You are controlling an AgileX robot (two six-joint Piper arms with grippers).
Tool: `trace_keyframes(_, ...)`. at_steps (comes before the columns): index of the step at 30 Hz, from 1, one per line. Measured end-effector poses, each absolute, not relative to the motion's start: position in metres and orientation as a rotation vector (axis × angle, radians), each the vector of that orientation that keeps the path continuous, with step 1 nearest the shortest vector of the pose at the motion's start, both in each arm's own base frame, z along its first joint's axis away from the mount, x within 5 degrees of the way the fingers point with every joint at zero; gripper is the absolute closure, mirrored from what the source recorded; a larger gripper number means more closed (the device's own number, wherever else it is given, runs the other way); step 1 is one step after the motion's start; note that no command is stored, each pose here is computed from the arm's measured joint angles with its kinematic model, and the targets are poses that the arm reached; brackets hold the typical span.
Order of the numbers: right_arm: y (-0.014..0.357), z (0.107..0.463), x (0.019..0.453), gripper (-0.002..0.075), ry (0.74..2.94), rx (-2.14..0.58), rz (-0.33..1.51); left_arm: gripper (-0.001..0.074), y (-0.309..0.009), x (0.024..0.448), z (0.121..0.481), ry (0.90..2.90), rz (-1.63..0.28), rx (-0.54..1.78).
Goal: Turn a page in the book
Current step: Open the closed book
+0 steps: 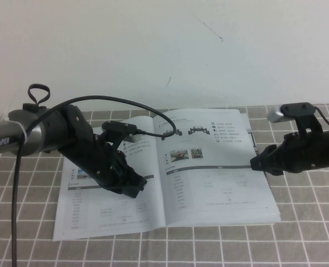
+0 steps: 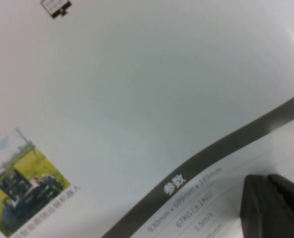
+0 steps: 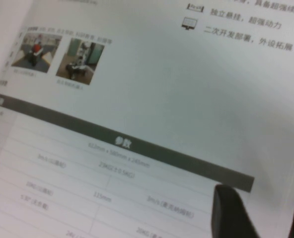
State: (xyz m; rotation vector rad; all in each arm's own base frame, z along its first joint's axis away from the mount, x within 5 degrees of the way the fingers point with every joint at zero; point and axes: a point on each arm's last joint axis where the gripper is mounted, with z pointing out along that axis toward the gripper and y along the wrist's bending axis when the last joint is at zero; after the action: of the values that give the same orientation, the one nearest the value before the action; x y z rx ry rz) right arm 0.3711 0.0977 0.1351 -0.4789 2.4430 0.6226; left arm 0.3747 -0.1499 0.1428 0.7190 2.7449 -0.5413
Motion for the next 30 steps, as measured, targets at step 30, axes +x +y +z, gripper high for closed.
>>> trace_keyframes(30,0.1,0.12,0.374,0.0447,2.44,-0.458,0.667,0.0738,-0.15,0.375,0.143,2.743,-0.546,0.716)
